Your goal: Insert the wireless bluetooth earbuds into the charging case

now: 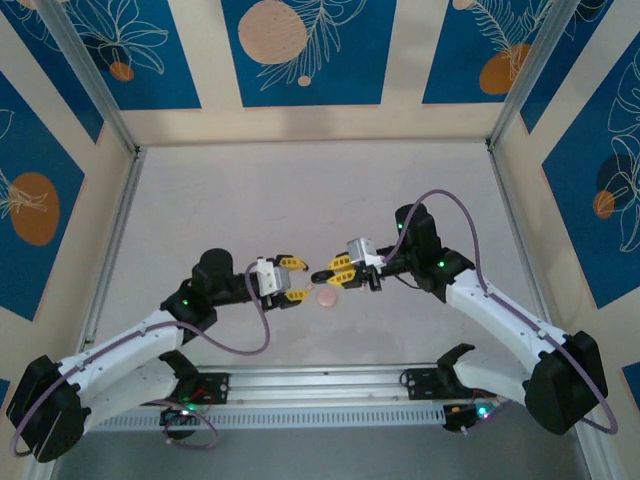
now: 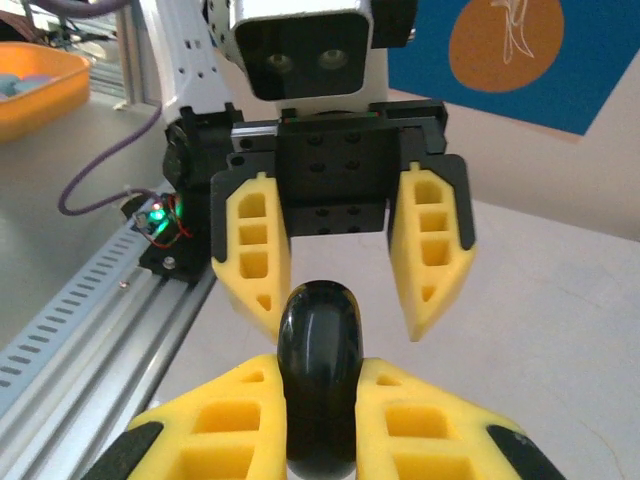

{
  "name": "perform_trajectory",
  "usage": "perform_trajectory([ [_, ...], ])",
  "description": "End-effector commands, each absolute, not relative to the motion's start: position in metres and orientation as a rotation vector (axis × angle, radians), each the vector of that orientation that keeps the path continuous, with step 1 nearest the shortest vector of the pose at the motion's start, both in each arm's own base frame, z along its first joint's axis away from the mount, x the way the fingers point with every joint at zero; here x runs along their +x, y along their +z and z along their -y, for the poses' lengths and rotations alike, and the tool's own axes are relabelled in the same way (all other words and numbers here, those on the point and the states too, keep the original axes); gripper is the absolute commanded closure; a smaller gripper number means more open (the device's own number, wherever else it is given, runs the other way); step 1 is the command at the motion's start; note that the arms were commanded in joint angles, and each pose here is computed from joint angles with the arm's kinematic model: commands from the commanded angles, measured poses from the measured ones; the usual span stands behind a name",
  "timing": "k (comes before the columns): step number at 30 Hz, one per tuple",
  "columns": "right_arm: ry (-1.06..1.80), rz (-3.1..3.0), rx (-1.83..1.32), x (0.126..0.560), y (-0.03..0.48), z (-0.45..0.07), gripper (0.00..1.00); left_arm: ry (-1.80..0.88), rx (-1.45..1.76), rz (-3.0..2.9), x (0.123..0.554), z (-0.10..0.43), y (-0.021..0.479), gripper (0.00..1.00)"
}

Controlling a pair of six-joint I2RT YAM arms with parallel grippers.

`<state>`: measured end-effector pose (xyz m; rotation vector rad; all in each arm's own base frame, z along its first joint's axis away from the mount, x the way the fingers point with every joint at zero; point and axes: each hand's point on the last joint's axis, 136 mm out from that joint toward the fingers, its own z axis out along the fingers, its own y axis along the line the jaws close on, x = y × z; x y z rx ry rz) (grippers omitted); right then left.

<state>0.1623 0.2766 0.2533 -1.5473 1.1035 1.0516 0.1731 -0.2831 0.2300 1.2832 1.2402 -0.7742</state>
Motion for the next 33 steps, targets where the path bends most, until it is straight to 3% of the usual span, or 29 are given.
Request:
perform_trajectory([
  [1, 1.134, -1.025, -1.534, 0.152, 0.267, -0.277, 0.85, -0.843, 1.266, -1.14, 0.161, 0.287, 0.25, 0.47],
  [12, 1.17, -1.032, -1.532, 0.156, 0.265, -0.286, 0.85, -0.915, 1.271, -1.097, 0.156, 0.294, 0.261, 0.55],
  [19, 1.183, -1.034, -1.532, 0.157, 0.264, -0.289, 0.85, -0.91, 1.289, -1.112, 0.156, 0.294, 0.259, 0.76],
  [23, 1.177, -1.054, -1.533, 0.159, 0.263, -0.29, 0.85, -0.905, 1.293, -1.113, 0.156, 0.294, 0.259, 0.81],
  [28, 1.035, -1.187, -1.55, 0.168, 0.254, -0.287, 0.62, -0.79, 1.338, -1.218, 0.167, 0.288, 0.245, 0.82],
  [33, 0.843, -1.254, -1.591, 0.173, 0.249, -0.285, 0.55, -0.64, 1.428, -1.353, 0.178, 0.278, 0.227, 0.82],
])
